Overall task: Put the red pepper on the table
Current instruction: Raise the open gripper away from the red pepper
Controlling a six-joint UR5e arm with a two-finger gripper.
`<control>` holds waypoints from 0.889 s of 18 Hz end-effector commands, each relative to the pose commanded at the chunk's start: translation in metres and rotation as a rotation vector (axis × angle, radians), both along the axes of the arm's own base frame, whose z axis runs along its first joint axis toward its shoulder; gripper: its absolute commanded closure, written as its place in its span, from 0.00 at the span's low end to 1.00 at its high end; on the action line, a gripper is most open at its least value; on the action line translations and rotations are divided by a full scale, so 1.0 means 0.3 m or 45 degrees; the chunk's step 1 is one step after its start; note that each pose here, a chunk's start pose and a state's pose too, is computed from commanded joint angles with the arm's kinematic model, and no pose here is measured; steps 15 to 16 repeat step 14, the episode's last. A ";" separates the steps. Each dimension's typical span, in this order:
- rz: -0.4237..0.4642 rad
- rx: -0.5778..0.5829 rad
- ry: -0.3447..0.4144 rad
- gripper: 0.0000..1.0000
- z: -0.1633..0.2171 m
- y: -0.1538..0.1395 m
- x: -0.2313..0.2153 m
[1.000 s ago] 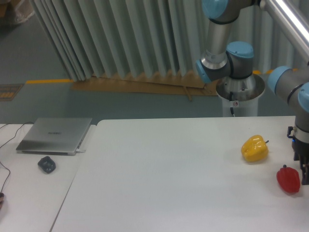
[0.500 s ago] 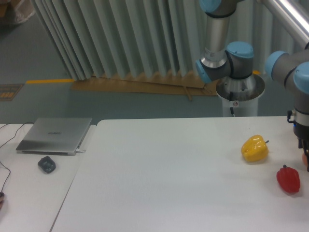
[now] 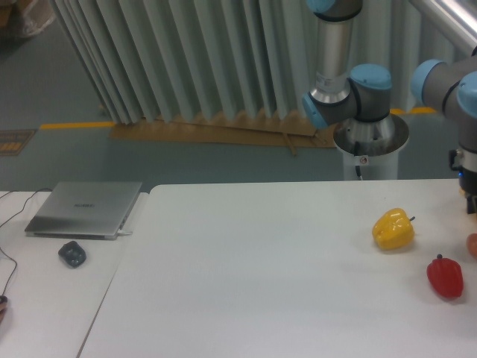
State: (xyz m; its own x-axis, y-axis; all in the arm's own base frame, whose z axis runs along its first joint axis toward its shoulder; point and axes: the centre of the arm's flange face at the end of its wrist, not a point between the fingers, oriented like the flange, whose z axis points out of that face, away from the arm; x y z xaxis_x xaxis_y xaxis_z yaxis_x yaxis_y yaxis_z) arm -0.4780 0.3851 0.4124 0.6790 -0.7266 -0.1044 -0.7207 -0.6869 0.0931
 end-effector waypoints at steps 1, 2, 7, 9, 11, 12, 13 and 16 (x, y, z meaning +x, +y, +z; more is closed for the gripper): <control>0.004 0.001 -0.001 0.00 0.000 -0.014 -0.012; 0.015 0.005 -0.003 0.00 0.000 -0.035 -0.028; -0.044 -0.015 -0.004 0.00 0.007 -0.099 -0.076; -0.081 -0.021 -0.009 0.00 0.001 -0.131 -0.099; -0.085 -0.023 -0.014 0.00 -0.007 -0.179 -0.134; -0.105 -0.021 -0.016 0.00 -0.007 -0.188 -0.140; -0.122 -0.019 -0.019 0.00 -0.013 -0.199 -0.151; -0.126 -0.014 -0.022 0.00 -0.013 -0.216 -0.161</control>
